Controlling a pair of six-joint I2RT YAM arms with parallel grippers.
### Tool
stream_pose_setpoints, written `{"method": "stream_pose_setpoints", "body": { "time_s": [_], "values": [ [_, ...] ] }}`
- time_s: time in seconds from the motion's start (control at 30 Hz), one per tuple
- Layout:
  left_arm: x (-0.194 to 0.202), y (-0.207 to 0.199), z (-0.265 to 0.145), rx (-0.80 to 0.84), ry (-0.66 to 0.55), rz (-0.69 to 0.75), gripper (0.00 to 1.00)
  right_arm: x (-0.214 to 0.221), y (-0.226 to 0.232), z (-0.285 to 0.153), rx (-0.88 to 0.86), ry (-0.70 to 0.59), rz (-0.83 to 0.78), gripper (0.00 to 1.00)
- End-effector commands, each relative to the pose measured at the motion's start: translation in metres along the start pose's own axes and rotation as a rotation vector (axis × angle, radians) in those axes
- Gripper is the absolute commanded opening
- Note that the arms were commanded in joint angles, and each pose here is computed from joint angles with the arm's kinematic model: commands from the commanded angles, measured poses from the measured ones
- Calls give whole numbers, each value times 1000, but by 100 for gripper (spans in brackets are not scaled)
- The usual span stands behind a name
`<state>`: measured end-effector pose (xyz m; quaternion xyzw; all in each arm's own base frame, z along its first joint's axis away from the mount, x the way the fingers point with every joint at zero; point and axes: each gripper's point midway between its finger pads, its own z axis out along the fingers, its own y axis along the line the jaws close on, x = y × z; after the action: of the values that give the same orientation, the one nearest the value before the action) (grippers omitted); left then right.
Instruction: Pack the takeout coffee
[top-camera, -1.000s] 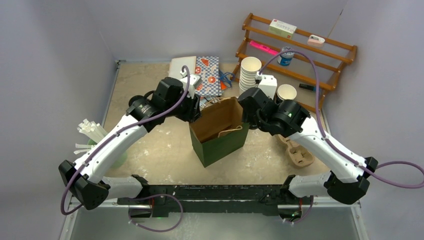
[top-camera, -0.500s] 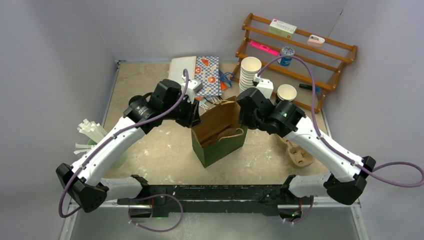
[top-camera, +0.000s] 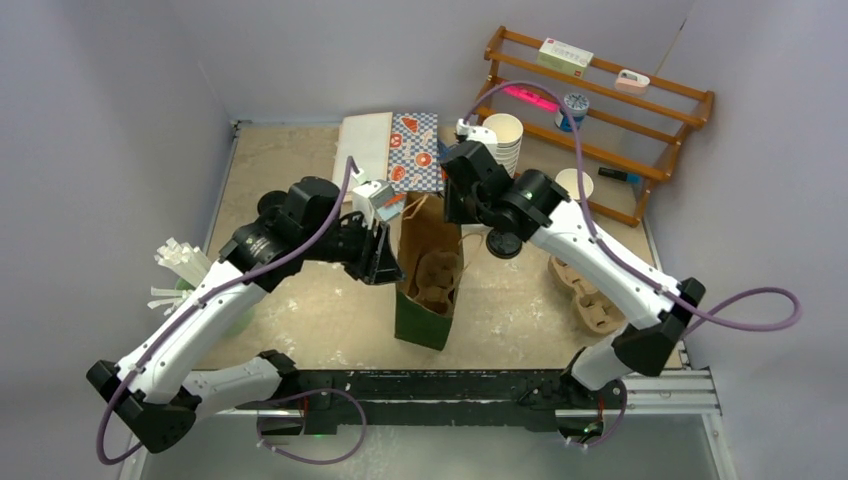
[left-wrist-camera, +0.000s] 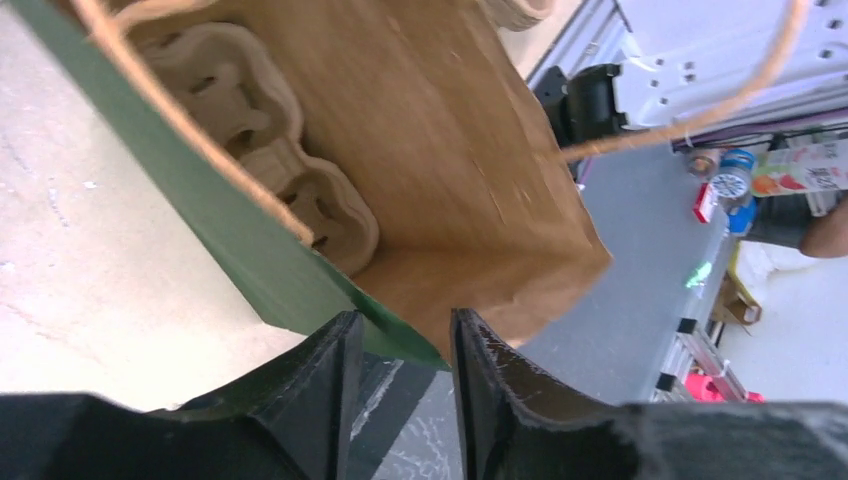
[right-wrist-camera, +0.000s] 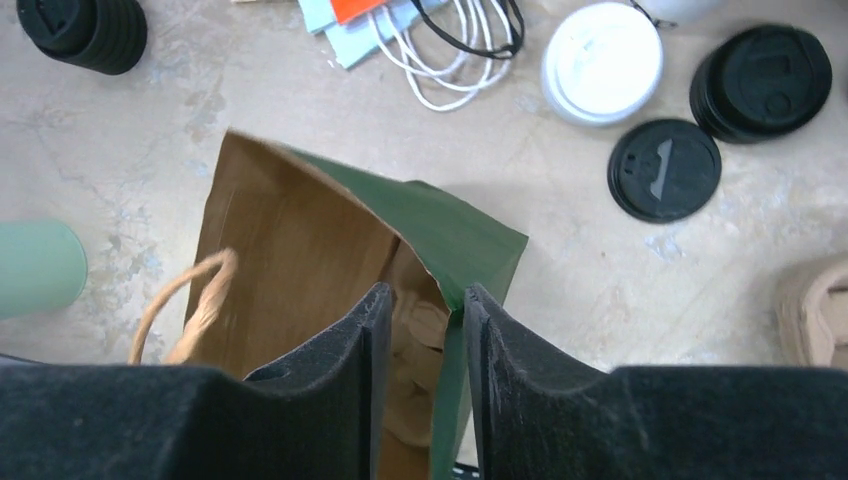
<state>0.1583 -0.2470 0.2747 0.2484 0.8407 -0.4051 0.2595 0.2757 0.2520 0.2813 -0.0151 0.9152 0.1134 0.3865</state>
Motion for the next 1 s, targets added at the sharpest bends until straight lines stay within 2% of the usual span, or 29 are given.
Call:
{"method": "stream_pose_setpoints", "body": {
  "time_s": [0.0, 0.1, 0.23, 0.3, 0.37, 0.53, 0.6, 0.77, 0.97],
  "values": [
    [-1, -26, -14, 105, -29, 0, 43, -24, 27, 3, -80, -26, -55, 36],
    [-8, -9, -22, -22, -51, 37, 50, -31, 30, 5, -70, -32, -87, 41],
    [-35, 38, -45, -355, -153, 47, 62, -32, 16, 3, -1, -30, -115, 60],
    [-48, 48, -48, -424, -196, 53, 69, -28, 7, 3, 31, -27, -130, 67],
    [-59, 53, -45, -447, -219, 55, 73, -26, -3, 3, 64, -32, -135, 67],
    [-77, 44, -23, -366, -251, 43, 78, -9, -23, -4, 103, -16, -128, 61],
    [-77, 34, -10, -283, -230, 36, 78, -2, -29, -7, 107, -7, -121, 59],
    [-69, 31, 15, -200, -166, 13, 78, 8, -37, -9, 108, -1, -108, 55],
    [-63, 49, 26, -256, -139, -6, 57, 11, -29, -2, 86, 7, -99, 28]
  ]
}}
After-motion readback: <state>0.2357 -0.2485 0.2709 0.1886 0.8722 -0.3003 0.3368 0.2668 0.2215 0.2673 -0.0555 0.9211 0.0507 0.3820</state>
